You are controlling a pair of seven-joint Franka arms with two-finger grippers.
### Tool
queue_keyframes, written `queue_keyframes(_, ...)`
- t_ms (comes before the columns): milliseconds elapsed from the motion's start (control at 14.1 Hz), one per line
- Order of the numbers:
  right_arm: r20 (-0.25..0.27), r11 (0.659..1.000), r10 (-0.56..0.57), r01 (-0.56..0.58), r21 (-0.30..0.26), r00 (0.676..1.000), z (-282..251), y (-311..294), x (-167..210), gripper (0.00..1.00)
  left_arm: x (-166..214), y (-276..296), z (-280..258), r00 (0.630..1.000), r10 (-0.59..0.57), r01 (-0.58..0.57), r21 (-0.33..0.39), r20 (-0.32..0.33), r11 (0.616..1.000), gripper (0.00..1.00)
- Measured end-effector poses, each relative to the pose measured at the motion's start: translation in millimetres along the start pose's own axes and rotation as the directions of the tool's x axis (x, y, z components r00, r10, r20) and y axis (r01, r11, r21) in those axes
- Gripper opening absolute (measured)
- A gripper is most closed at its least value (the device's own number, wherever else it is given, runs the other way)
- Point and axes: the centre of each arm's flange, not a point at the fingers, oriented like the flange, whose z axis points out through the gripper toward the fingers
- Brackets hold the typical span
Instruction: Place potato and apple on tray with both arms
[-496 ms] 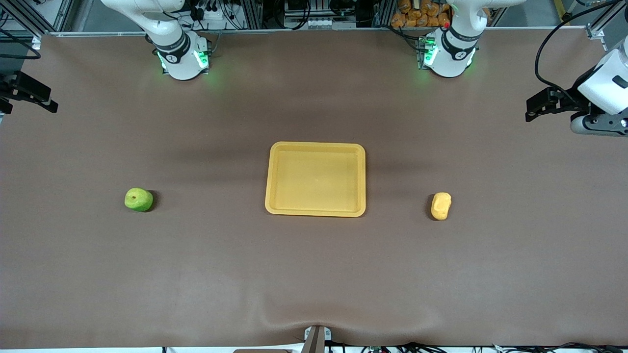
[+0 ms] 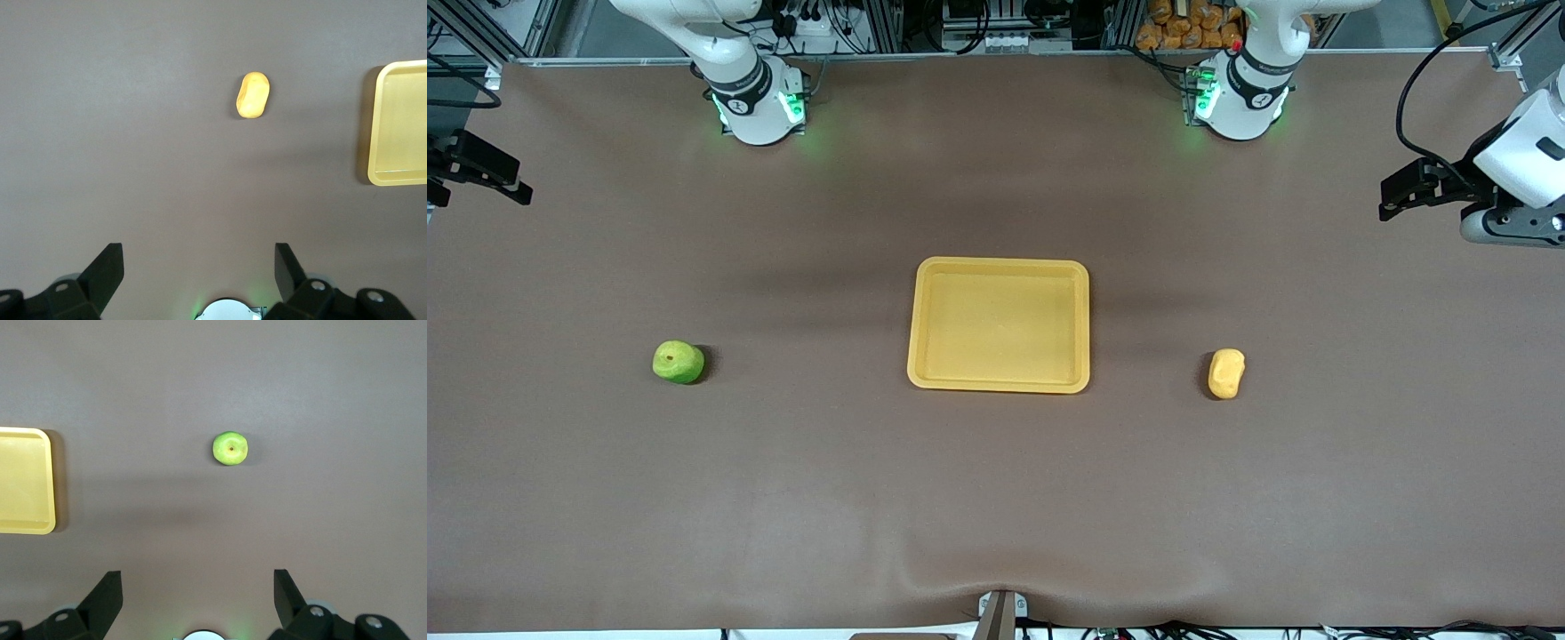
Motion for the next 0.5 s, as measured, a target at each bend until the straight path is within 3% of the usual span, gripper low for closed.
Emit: queue_keyframes(496,-0.001,1.0,0.0,0.0,0.0,1.0,1,0,0,1.0,42,0,18,1.0,-0.02,0.02,-0.009,-0.003,1.0,1.0)
